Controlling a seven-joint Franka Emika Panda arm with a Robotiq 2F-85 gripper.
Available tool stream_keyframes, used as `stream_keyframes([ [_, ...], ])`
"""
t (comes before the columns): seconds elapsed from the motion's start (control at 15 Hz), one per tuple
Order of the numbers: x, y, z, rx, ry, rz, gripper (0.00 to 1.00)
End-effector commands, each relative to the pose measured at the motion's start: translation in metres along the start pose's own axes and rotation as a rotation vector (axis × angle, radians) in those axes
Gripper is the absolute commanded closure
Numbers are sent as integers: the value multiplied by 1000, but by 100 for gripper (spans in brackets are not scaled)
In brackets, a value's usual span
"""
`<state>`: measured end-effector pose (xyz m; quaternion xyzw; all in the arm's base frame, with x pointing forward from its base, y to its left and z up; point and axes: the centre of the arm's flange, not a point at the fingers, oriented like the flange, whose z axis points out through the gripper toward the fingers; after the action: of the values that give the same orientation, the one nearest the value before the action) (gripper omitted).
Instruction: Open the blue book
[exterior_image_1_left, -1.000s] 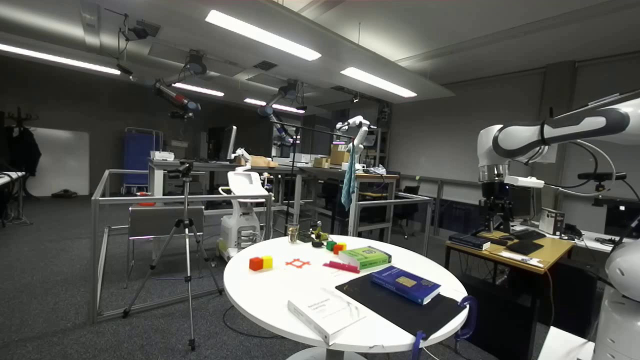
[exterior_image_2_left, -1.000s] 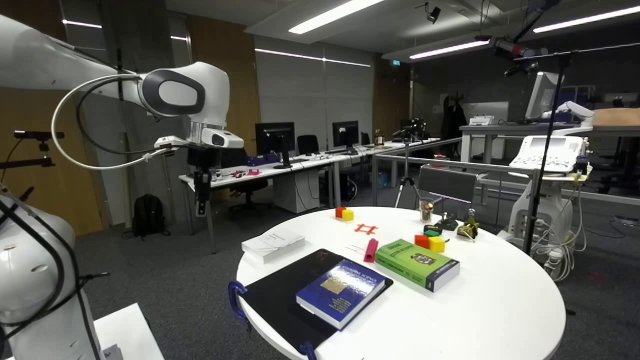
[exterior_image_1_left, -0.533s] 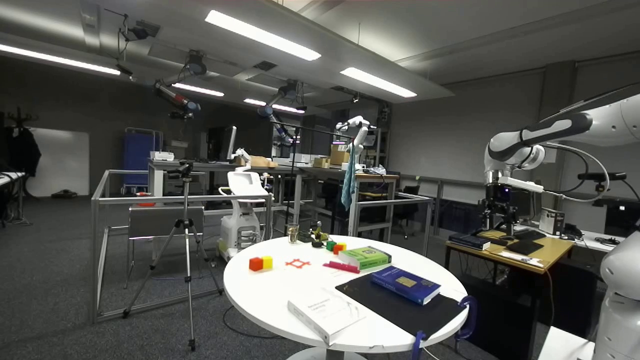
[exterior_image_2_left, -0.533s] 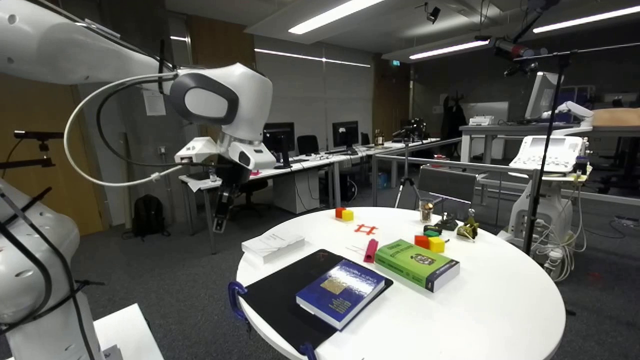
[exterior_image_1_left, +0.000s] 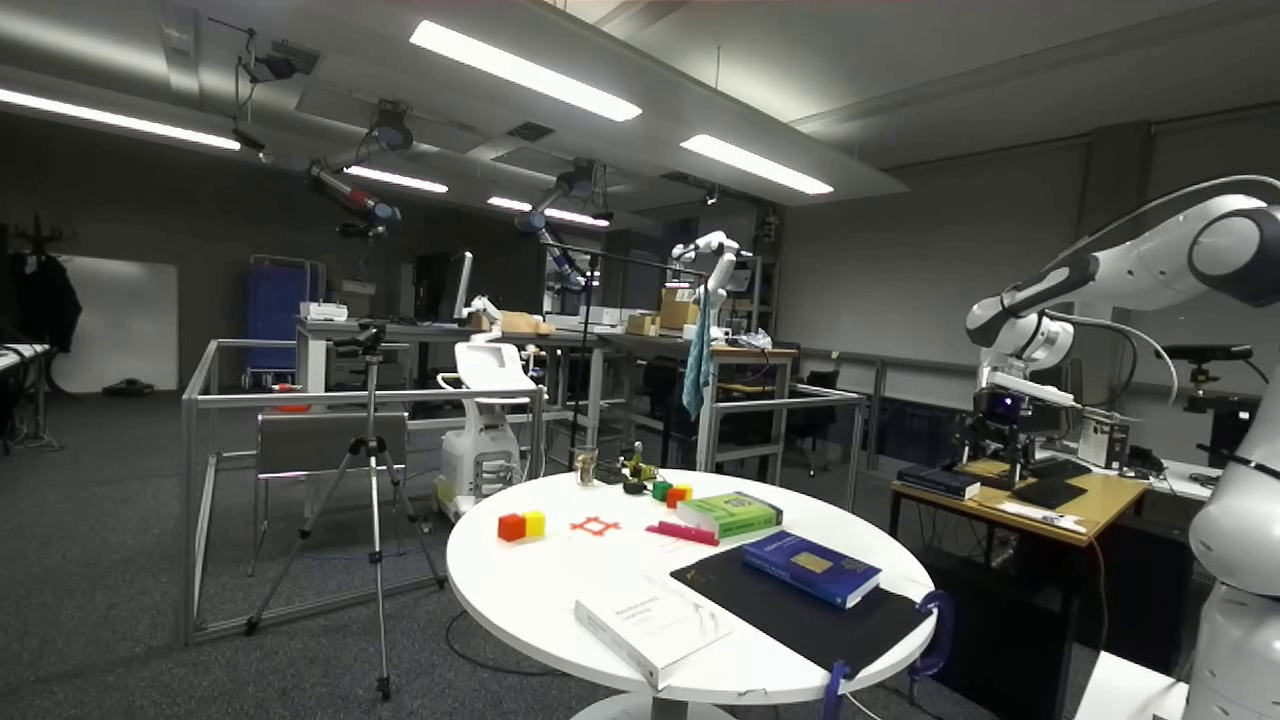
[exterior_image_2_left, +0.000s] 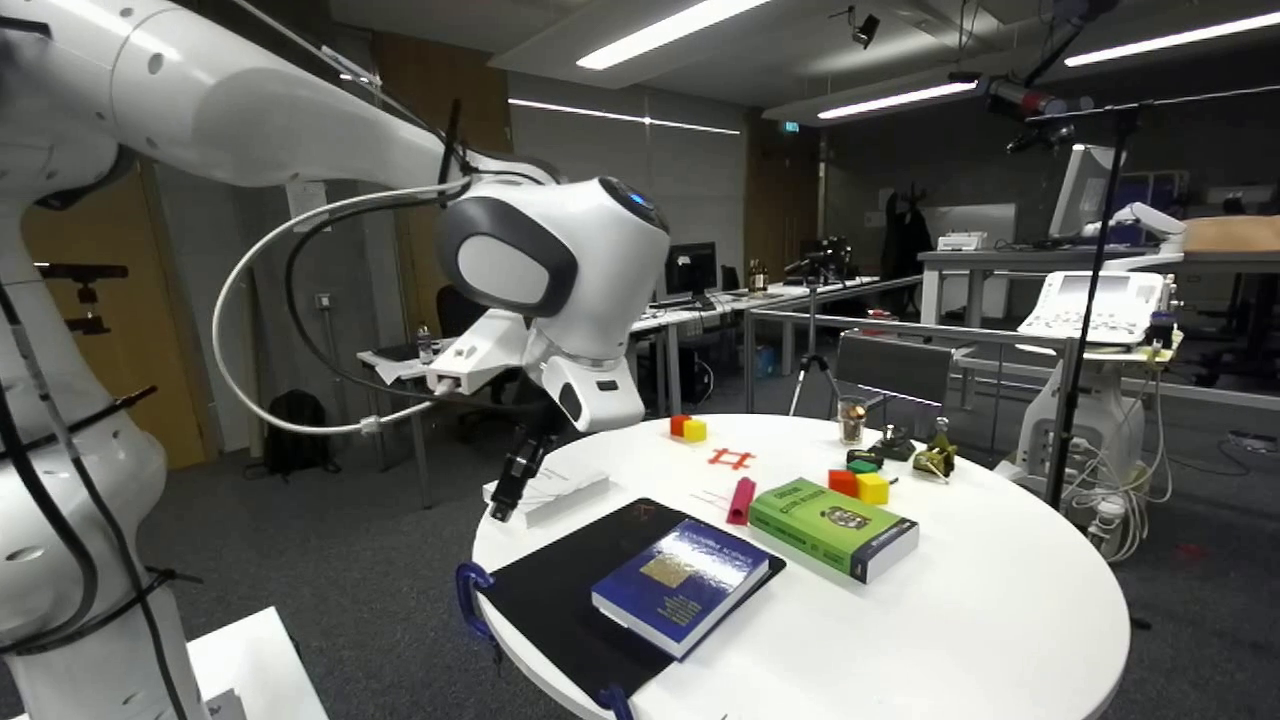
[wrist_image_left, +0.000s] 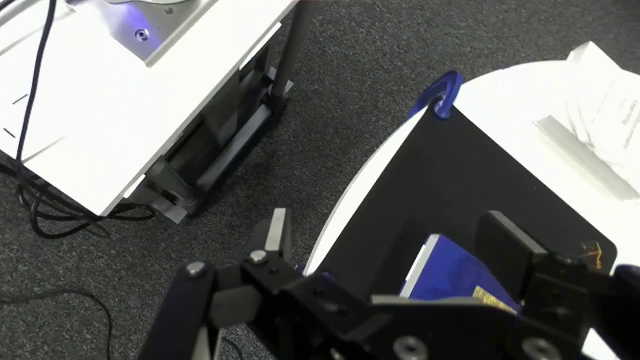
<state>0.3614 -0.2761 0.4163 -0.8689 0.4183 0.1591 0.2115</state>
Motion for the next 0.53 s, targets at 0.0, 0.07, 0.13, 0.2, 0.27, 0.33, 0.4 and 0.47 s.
stream_keyframes([
  [0.0, 49, 11, -28, 88, -34, 50, 0],
  [0.07, 57, 15, -30, 108, -33, 54, 0],
  [0.13, 35, 13, -11, 68, -1, 51, 0],
  [0.2, 41, 16, -11, 69, -2, 59, 0],
  [0.27, 43, 16, -8, 65, -8, 62, 0],
  [0.33, 43, 16, -7, 64, -10, 62, 0],
  [0.4, 43, 15, -7, 64, -10, 60, 0],
  [0.47, 42, 13, -7, 63, -10, 57, 0],
])
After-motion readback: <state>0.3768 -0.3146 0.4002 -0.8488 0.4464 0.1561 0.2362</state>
